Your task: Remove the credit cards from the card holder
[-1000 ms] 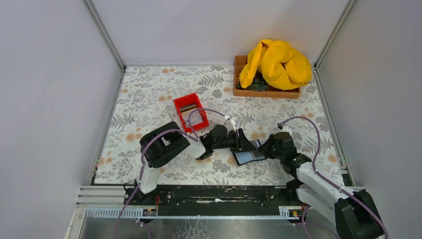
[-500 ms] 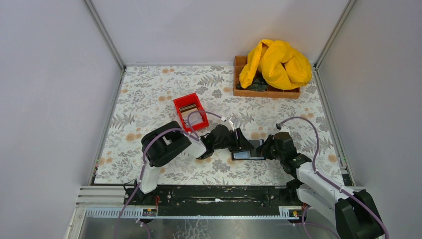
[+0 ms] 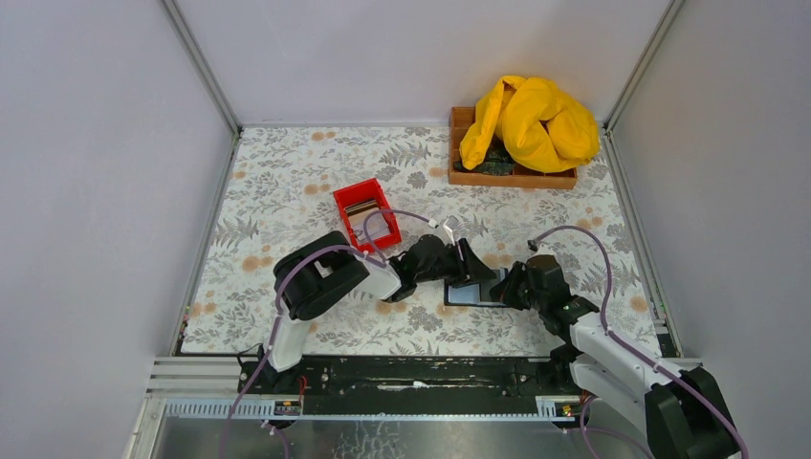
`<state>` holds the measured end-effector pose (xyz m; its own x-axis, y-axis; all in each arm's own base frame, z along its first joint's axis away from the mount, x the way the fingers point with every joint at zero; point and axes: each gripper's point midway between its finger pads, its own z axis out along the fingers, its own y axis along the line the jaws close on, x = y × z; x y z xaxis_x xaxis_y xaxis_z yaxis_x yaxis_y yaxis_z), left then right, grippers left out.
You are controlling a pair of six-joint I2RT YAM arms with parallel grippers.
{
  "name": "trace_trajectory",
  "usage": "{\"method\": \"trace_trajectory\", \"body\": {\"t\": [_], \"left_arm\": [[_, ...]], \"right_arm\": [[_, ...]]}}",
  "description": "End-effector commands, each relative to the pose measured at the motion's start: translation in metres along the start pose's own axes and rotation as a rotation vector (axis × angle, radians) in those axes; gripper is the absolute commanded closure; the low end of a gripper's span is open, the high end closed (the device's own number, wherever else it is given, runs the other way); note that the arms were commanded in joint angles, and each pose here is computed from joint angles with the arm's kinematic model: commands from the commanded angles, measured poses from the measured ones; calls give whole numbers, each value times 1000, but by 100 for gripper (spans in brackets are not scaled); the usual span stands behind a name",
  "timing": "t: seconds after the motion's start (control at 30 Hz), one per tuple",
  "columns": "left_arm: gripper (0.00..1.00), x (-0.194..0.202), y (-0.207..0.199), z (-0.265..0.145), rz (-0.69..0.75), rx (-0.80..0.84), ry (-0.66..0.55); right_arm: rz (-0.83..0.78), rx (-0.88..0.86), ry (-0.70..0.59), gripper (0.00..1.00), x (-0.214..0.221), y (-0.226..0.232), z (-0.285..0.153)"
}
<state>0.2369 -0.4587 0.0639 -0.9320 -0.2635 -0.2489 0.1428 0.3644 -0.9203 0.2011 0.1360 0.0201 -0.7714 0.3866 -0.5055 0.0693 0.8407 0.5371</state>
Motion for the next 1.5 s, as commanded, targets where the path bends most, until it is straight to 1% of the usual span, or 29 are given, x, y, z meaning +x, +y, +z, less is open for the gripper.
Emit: {"method": "trace_trajectory", "body": {"t": [0.0,0.13,0.23,0.37,0.47,0.63,1.0,1.3,1.47], "left_arm": [[52,-7,-5,-1,23,15,-30],[52,-6,4,-9,50,-26,-33],[52,-4,6,-13,55,-38,-34],[52,-3,12,-16,54,-53,-34],[52,-2,15,-18,58,-61,-34],[52,0,21,-16,54,-71,-23],[52,2,26,-7,51,-83,-5],[52,-1,39,-6,79,-137,-15],[52,-1,38,-11,106,-150,-11]], "right_arm": [[7,43,16,100,11,-13,-5],[1,64,-42,100,-5,-11,-12],[1,105,-62,100,-13,-13,-15],[12,174,-58,100,-14,-24,-14],[24,215,-86,100,-19,-30,-15],[36,232,-123,100,-24,-34,-17],[9,197,-41,100,-9,-30,-9],[7,182,-28,100,-5,-30,-6],[8,184,-28,100,-5,-30,-6]]}}
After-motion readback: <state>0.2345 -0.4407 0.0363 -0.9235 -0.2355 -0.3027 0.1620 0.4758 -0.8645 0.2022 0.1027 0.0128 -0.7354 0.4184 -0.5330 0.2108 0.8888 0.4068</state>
